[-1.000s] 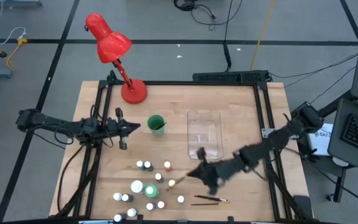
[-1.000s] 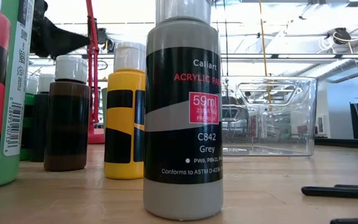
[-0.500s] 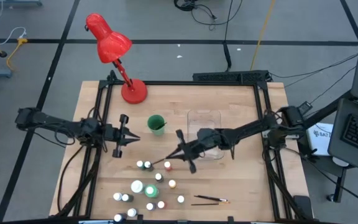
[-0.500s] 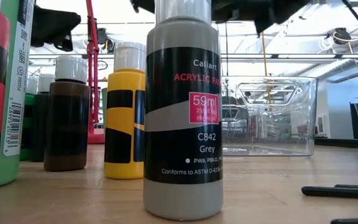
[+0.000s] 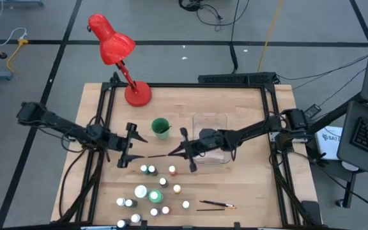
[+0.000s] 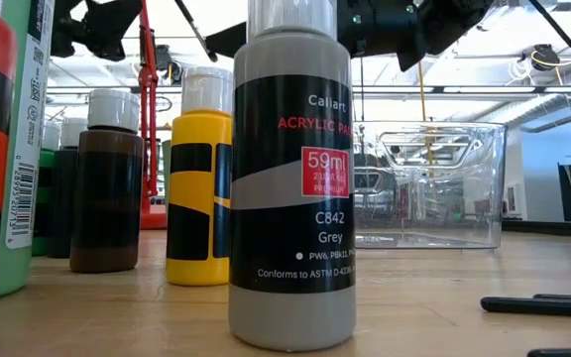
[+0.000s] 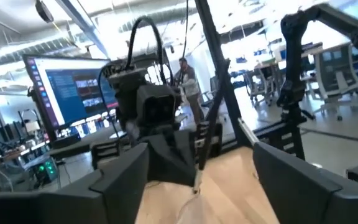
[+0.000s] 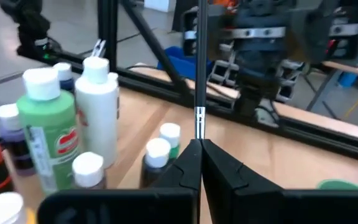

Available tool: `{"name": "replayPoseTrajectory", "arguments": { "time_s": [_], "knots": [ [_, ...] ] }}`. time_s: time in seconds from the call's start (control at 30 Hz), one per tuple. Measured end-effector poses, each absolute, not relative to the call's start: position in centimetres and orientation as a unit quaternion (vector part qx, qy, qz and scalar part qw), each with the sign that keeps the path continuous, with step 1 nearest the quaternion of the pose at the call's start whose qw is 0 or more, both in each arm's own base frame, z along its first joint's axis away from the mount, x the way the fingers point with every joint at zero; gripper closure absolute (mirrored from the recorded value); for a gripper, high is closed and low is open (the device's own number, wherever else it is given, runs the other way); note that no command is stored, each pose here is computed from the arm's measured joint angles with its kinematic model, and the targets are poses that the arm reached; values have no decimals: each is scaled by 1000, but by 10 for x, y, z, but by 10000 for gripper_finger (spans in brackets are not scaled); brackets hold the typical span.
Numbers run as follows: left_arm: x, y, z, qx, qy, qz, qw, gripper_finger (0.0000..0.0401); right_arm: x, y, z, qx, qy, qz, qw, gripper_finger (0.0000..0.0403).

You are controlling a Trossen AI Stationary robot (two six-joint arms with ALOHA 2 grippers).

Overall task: Pick & Place Paint Supplies
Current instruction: Put the silver paintbrush into the green cup

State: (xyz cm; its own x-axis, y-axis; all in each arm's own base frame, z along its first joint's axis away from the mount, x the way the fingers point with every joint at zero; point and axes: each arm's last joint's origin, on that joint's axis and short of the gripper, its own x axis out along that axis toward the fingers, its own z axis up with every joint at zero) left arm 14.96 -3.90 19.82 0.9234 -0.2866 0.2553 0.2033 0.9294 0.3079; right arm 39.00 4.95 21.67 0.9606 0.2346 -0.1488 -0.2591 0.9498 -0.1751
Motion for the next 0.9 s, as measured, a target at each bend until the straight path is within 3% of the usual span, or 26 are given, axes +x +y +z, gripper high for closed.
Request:
{"name": "replayPoseTrajectory", "arguments": {
  "time_s": [0.2,0.9],
  "knots": [
    [153,-40,199,119,-171,-125,970,96,390,47,217,-104,68,78,989,403],
    [186,-48,203,121,-160,-126,972,163,391,43,214,-100,83,61,990,403]
  ]
}}
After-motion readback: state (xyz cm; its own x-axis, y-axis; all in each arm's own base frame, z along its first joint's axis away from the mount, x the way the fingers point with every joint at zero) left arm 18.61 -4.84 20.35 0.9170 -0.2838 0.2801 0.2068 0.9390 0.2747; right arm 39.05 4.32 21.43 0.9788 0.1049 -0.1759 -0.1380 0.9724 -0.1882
